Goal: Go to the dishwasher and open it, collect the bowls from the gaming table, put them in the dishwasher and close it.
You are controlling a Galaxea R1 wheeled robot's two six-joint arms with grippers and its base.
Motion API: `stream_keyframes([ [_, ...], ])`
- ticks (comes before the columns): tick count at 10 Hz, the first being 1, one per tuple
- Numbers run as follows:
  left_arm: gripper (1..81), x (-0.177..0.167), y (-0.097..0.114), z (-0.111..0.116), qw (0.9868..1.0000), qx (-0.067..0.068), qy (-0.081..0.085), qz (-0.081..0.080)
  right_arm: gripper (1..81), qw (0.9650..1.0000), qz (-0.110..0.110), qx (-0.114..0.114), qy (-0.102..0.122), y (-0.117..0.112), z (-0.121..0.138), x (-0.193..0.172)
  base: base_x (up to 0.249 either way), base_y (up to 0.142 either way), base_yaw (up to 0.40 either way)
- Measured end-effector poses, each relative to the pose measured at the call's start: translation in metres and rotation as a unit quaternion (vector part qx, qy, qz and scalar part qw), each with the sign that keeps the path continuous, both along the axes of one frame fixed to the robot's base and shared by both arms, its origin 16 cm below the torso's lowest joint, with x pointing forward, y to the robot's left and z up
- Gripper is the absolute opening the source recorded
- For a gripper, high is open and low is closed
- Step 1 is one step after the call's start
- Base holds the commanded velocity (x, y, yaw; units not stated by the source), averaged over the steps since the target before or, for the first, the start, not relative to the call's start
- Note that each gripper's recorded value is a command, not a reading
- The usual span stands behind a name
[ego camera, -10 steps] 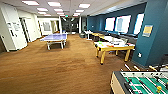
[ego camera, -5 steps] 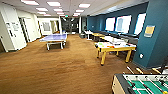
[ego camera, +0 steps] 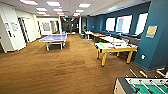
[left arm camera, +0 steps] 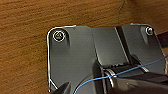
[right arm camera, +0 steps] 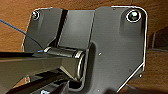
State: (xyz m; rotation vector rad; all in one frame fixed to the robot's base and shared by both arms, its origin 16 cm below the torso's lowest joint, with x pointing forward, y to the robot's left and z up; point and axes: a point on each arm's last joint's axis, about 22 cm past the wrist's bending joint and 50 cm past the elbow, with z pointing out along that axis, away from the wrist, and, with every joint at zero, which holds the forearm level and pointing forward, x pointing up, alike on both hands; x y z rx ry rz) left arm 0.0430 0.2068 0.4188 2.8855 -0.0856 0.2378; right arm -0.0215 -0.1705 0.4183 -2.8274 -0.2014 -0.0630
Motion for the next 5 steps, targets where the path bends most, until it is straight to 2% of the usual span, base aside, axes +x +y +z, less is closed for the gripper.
stream_keyframes([
  [5,81.1,0.0009,0.0003,0.0000,1.0000,0.000,0.000,0.000,81.1,1.0000,0.000,0.000,0.001,0.0000,0.0000,-0.0013,0.150,0.000,0.000],
])
